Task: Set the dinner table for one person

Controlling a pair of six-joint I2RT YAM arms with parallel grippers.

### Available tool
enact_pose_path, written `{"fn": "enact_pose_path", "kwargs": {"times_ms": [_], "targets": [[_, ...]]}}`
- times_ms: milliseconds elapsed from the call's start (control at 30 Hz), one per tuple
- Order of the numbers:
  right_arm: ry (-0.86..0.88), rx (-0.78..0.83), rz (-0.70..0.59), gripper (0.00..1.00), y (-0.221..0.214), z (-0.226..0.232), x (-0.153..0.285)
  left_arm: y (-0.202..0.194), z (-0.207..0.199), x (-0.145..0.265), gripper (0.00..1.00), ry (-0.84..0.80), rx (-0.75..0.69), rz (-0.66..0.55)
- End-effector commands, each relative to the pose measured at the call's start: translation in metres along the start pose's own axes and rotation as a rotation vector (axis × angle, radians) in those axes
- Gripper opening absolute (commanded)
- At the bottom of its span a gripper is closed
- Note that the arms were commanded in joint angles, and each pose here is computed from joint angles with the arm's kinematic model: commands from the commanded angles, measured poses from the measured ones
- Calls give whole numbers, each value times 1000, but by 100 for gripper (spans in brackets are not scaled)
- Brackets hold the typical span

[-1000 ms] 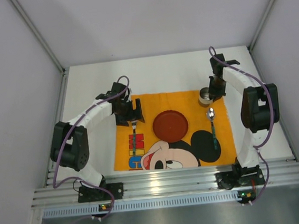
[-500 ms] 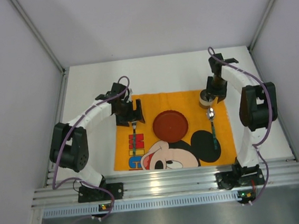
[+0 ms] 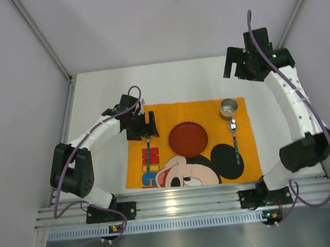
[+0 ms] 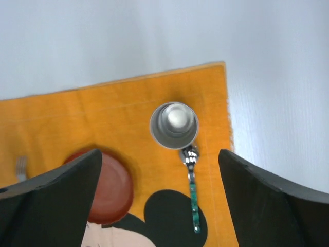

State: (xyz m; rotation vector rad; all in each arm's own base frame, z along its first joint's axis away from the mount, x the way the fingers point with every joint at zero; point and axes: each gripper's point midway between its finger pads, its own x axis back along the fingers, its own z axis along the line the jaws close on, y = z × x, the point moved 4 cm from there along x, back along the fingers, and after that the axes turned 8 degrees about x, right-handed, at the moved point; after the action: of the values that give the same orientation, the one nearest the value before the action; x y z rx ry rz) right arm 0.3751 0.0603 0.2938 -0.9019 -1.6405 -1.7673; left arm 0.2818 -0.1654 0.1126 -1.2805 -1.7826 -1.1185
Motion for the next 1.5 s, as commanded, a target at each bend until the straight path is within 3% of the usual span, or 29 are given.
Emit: {"fn": "enact_pose_path", "kwargs": {"times_ms": [0,33,67,133,200,267,433,567,600,700,800,967,1067,1267,1367,1400,1467], "targets": [[211,121,-226,99,-15,31,74,9,-10,14,92,-54,-19,-118],[307,140,-310,100,-26,34,103,9,-10,17,91,-57,-11,-127],[365,135,-245,100,-58,41,84,9,-10,19,90,-55,-5,-132],[522,98,-346,100,-73,53,108,11,-14,34,90,-63,-2,-187],[604,47,-329,100,-101,64,97,13,-17,49,91,-81,-16,-259],[649,29,-362,100,-119,65,102,21,-20,78,93,-86,-24,-401],[723,95,-398,100,-129,71,127,31,18,129,97,84,66,-775],[744,118,-419,100,-140,63,157,23,52,143,98,158,78,-1021],[743,121,-421,100,-146,60,160,11,65,125,99,179,38,-1006],[736,103,-415,100,-169,46,168,3,80,126,98,235,-89,-1065],[752,85,-399,100,-189,34,176,-8,117,132,99,434,38,-1125],[780,53,-439,100,-205,13,210,-12,97,123,98,264,-166,-1127],[734,20,-427,100,-209,-2,222,-4,103,122,99,285,-98,-1207],[778,50,-318,100,-236,-8,233,14,121,81,98,382,-79,-1178],[727,-20,-214,100,-257,-12,214,32,128,66,99,404,-94,-1183],[685,-48,-230,100,-260,-19,209,38,135,52,99,397,-113,-1133],[649,-58,-220,100,-266,-24,202,54,135,50,98,369,-104,-1156]]}}
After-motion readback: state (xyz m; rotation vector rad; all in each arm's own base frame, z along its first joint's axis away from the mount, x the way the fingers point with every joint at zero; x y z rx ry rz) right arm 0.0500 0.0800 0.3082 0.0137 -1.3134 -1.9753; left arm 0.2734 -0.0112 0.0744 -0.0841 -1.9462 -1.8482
